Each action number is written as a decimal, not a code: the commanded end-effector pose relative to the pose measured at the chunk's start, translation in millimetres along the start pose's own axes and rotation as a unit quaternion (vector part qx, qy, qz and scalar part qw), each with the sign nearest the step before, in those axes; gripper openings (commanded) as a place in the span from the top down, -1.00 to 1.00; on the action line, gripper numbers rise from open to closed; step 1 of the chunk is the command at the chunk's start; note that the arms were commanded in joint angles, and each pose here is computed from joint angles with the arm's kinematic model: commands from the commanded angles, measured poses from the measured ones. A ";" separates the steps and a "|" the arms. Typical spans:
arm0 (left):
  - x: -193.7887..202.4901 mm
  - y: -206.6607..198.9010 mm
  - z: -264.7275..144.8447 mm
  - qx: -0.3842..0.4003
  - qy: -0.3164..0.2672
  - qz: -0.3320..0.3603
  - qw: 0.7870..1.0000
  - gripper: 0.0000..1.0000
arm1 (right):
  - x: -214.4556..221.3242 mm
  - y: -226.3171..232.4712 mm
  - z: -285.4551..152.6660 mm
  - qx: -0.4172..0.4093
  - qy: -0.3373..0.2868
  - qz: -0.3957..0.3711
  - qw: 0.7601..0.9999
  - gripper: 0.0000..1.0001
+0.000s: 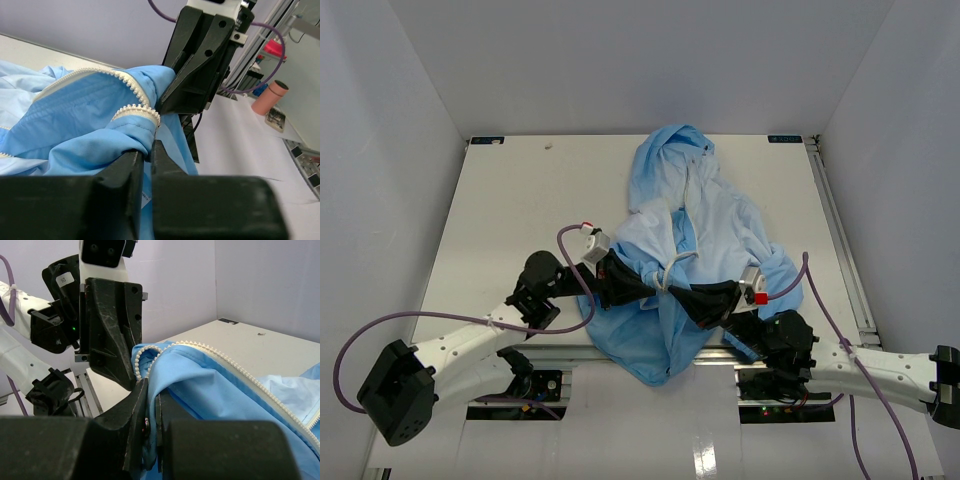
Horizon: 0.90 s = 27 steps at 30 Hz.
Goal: Zip up the jacket
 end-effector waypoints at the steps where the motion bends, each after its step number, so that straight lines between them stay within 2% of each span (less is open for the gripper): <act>1: -10.9 -2.6 5.9 0.016 -0.002 0.012 1.000 0.99 | -35.9 10.3 11.5 -0.016 -0.070 0.022 0.997 0.85; 9: -7.6 -4.9 2.5 0.005 0.025 0.014 1.000 1.00 | -36.7 8.7 12.6 -0.005 -0.046 0.008 0.999 0.85; 12: -4.0 0.5 4.1 -0.026 0.052 0.004 0.998 1.00 | -40.4 8.4 10.5 -0.005 -0.048 0.007 0.999 0.85; 20: -5.5 -0.5 5.4 -0.035 0.062 0.013 0.997 1.00 | -35.8 7.4 17.8 0.012 -0.011 0.001 1.000 0.85; 27: -2.2 0.1 6.7 -0.064 0.086 0.024 0.994 1.00 | -42.9 4.8 16.3 0.025 -0.016 -0.005 1.000 0.85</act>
Point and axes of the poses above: each gripper's point midway between its finger pads, its own z axis out along the fingers, its own y axis along the line the jaws close on, x = y × z, the point moved 7 cm from there along -z, back along the fingers, and after that the axes turned 5 degrees about z, right-handed, at the moved point
